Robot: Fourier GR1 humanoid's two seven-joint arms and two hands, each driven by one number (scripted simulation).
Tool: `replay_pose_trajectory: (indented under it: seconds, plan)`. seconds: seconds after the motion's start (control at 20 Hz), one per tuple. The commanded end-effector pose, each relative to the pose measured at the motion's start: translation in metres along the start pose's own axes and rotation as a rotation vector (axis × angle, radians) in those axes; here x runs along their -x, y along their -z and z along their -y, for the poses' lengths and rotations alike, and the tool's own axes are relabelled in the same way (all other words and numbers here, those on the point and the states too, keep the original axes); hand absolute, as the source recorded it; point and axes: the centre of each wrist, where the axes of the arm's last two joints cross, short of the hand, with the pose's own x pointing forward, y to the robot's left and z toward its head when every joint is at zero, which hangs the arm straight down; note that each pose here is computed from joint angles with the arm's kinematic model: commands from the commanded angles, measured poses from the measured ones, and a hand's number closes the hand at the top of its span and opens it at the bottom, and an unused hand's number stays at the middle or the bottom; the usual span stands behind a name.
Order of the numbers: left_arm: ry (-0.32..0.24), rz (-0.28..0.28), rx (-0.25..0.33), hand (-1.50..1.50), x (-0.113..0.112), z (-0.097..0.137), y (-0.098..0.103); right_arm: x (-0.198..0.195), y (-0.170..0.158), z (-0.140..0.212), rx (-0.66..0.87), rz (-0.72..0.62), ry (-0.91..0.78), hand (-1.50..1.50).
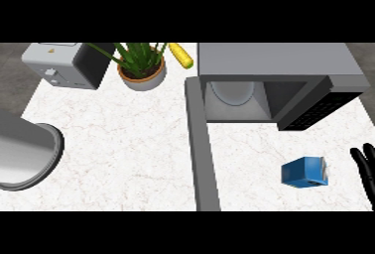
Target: Pick up the milk, place it into the microwave and close the microwave
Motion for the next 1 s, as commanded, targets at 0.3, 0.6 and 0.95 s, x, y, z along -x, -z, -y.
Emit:
replay_pose_trajectory:
  seconds: [0.3, 0.6, 0.95]
  plan:
    - [-0.001, -0.005, 0.002, -1.5, -0.013, -0.015, -0.012, 0.067, -0.003, 0.006, 0.034, -0.065, -0.01, -1.5]
    - [-0.006, -0.002, -0.002, -1.5, -0.019, -0.033, -0.02, 0.104, -0.011, 0.032, 0.092, -0.136, -0.022, -1.5]
    - [-0.005, -0.012, -0.006, -1.5, 0.0, -0.041, -0.03, 0.142, -0.028, 0.049, 0.153, -0.191, -0.058, -1.5]
